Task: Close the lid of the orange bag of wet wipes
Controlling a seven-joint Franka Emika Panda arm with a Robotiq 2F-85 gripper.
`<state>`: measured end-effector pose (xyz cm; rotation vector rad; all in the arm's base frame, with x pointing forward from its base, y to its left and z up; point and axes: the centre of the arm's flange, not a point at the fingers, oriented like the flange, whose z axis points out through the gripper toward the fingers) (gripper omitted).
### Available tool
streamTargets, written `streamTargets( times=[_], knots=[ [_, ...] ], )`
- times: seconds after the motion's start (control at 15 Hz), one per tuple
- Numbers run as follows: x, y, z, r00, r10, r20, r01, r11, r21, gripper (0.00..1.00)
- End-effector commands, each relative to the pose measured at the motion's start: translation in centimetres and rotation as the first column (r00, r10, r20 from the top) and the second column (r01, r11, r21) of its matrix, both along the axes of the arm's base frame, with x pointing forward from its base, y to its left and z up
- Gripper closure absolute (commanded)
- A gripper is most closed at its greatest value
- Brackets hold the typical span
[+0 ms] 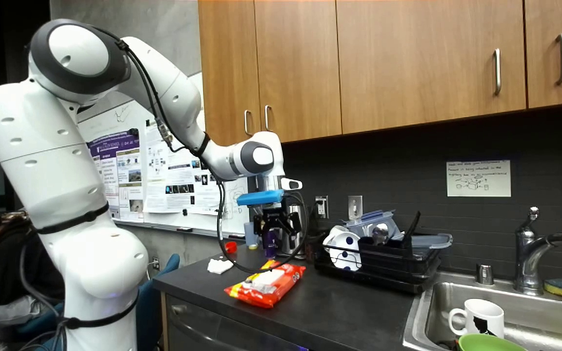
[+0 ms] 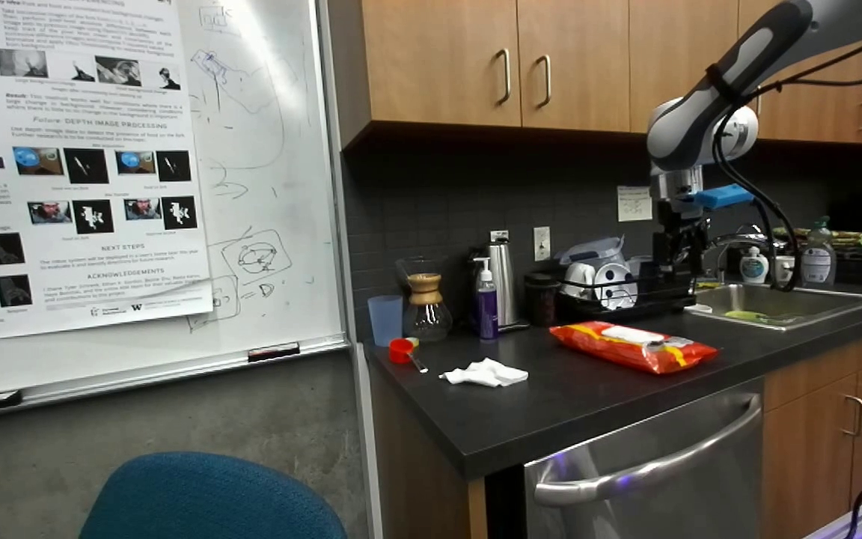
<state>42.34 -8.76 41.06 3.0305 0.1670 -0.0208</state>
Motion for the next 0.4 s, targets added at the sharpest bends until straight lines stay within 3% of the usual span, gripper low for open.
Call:
streamTargets(
  times=[0.0, 0.07, 0.33],
  knots=[
    [-0.5, 0.4, 2.1, 0.998, 0.003, -0.059, -0.003, 1.0, 0.001, 0.0],
    [-0.3, 0.1, 0.7, 0.999, -0.002, -0.033, 0.002, 1.0, 0.001, 0.0],
    [-0.5, 0.2, 1.3, 0.999, -0.004, -0.051, 0.004, 1.0, 0.002, 0.0]
  ],
)
